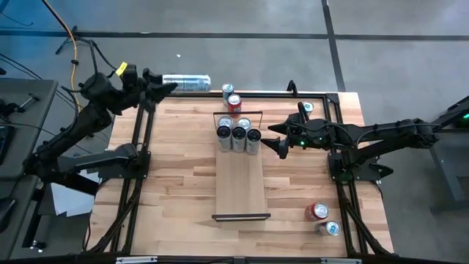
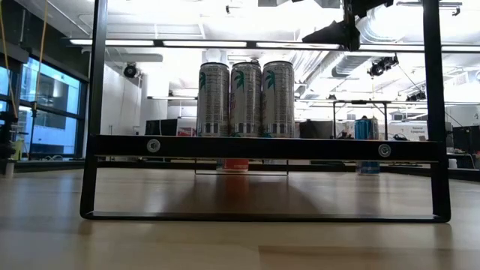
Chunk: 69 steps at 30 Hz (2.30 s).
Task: Place canned beverage on shelf
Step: Put the left blue soda can on the shelf
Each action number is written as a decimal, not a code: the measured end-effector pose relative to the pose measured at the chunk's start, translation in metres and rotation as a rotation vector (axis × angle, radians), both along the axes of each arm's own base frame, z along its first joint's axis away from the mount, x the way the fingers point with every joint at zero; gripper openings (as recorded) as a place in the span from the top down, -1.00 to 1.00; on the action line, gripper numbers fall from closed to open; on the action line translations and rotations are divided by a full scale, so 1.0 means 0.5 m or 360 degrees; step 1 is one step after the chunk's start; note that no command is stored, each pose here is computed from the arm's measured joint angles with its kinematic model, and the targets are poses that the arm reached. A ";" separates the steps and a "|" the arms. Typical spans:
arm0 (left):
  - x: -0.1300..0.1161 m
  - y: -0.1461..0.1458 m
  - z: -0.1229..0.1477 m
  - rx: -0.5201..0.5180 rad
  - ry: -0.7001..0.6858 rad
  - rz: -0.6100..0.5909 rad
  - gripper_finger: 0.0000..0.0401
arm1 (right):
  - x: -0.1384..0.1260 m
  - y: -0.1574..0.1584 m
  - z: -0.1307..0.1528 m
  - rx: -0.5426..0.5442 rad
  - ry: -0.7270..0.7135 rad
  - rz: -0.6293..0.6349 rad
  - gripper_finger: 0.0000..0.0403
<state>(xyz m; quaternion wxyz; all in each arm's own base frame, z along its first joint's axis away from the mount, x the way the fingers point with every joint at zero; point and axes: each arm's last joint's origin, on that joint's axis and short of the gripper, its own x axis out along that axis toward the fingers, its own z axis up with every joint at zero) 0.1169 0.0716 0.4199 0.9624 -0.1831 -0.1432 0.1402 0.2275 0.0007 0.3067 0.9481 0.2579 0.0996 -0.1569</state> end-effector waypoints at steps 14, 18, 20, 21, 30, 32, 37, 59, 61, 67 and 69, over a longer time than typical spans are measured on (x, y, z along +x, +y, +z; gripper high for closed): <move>0.069 -0.095 0.014 0.0105 0.0174 -0.0278 0.07 | -0.001 -0.003 0.045 -0.0063 -0.0332 -0.0072 -0.84; 0.104 -0.118 0.031 0.0119 0.0451 -0.0363 0.07 | -0.010 -0.008 0.054 -0.0136 -0.0349 -0.0079 -0.84; 0.129 -0.133 0.041 0.0155 0.0578 -0.0415 0.07 | -0.013 -0.014 0.056 -0.0134 -0.0358 -0.0103 -0.84; 0.140 -0.141 0.045 0.0171 0.0645 -0.0433 0.07 | -0.013 -0.018 0.057 -0.0134 -0.0360 -0.0116 -0.84; 0.254 -0.199 0.005 0.0259 0.1412 -0.0463 0.08 | -0.015 -0.030 0.056 -0.0139 -0.0349 -0.0152 -0.84; 0.280 -0.206 -0.012 0.0266 0.1482 -0.0472 0.08 | -0.015 -0.029 0.055 -0.0140 -0.0338 -0.0149 -0.84; 0.339 -0.216 -0.068 0.0274 0.1682 -0.0465 0.08 | -0.016 -0.029 0.050 -0.0131 -0.0302 -0.0139 -0.84; 0.465 -0.249 -0.257 0.0341 0.2275 -0.0502 0.02 | -0.016 -0.029 0.045 -0.0130 -0.0254 -0.0126 -0.84; 0.470 -0.249 -0.265 0.0334 0.2295 -0.0501 0.02 | -0.016 -0.029 0.042 -0.0130 -0.0238 -0.0125 -0.84; 0.476 -0.250 -0.271 0.0258 0.2269 -0.0463 0.01 | -0.016 -0.029 0.039 -0.0130 -0.0208 -0.0124 -0.84; 0.477 -0.250 -0.273 0.0233 0.2252 -0.0450 0.01 | -0.016 -0.029 0.039 -0.0130 -0.0208 -0.0124 -0.84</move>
